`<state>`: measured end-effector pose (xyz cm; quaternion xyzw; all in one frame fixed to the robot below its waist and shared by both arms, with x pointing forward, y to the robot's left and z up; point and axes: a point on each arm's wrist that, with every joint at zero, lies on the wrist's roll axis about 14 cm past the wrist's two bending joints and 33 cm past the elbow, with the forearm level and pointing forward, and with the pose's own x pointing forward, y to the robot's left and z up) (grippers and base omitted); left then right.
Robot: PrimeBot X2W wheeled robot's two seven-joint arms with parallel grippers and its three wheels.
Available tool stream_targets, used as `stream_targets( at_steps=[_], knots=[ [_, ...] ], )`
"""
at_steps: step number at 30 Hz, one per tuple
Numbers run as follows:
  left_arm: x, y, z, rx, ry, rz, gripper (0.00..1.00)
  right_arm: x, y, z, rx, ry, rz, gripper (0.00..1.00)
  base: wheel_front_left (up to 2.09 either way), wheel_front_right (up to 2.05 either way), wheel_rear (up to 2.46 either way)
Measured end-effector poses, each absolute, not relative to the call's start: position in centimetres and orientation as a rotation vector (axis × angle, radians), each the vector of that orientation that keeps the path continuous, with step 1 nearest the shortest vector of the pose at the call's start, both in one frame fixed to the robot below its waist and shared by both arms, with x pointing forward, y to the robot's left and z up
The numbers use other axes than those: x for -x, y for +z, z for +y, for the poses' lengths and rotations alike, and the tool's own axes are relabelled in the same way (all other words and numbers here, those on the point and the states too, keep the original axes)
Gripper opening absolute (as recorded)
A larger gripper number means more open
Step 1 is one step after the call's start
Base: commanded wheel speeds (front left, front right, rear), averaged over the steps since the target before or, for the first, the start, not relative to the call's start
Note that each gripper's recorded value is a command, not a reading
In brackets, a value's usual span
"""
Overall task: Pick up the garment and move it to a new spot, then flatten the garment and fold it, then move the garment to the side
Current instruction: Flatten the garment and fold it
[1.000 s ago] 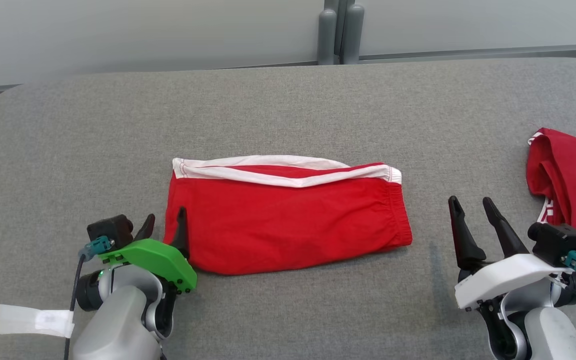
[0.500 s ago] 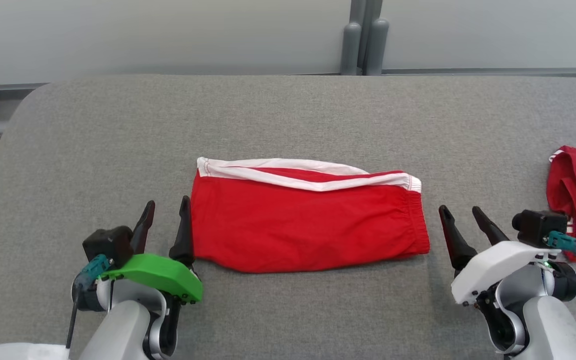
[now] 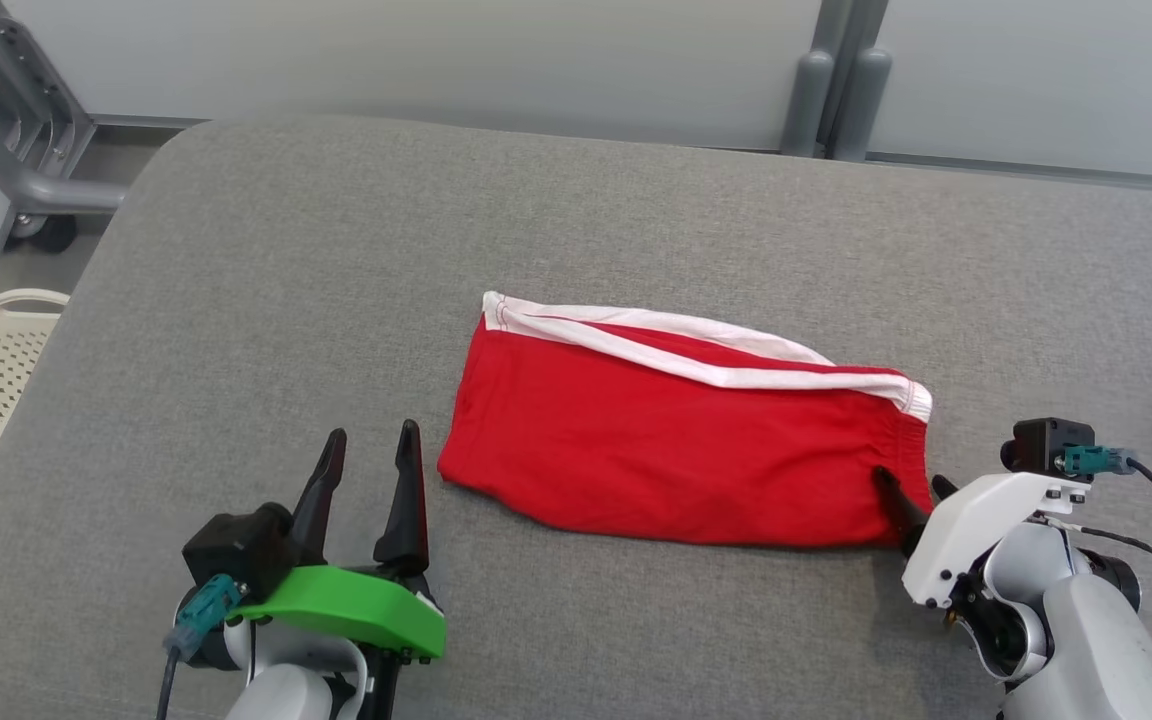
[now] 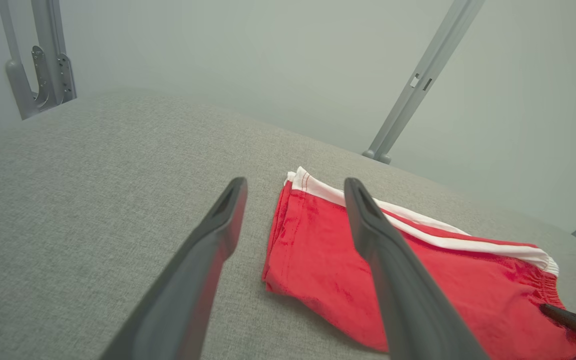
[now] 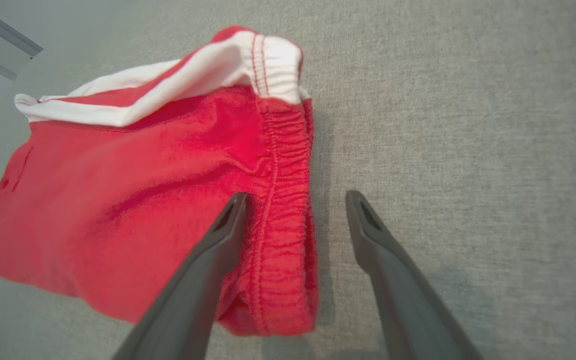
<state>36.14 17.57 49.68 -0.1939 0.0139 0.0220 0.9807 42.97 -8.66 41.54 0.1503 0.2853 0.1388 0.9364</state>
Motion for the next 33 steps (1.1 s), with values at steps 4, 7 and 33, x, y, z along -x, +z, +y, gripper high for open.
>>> stream_targets(
  at_steps=[4,7,33],
  knots=[
    [-35.5,49.8,18.4,0.389,0.076,0.024,1.0,-43.0,40.0,-8.0,-0.296,0.291,0.646,1.0,0.0,0.0,0.0],
    [-35.1,49.7,18.9,0.387,0.093,0.029,1.0,-43.3,39.7,-7.4,-0.312,0.303,0.67,1.0,0.0,0.0,0.0],
    [-36.8,49.6,15.2,0.406,-0.013,0.052,1.0,-45.0,45.4,-16.7,-0.248,0.227,0.609,0.0,0.0,0.0,0.0]
  ],
)
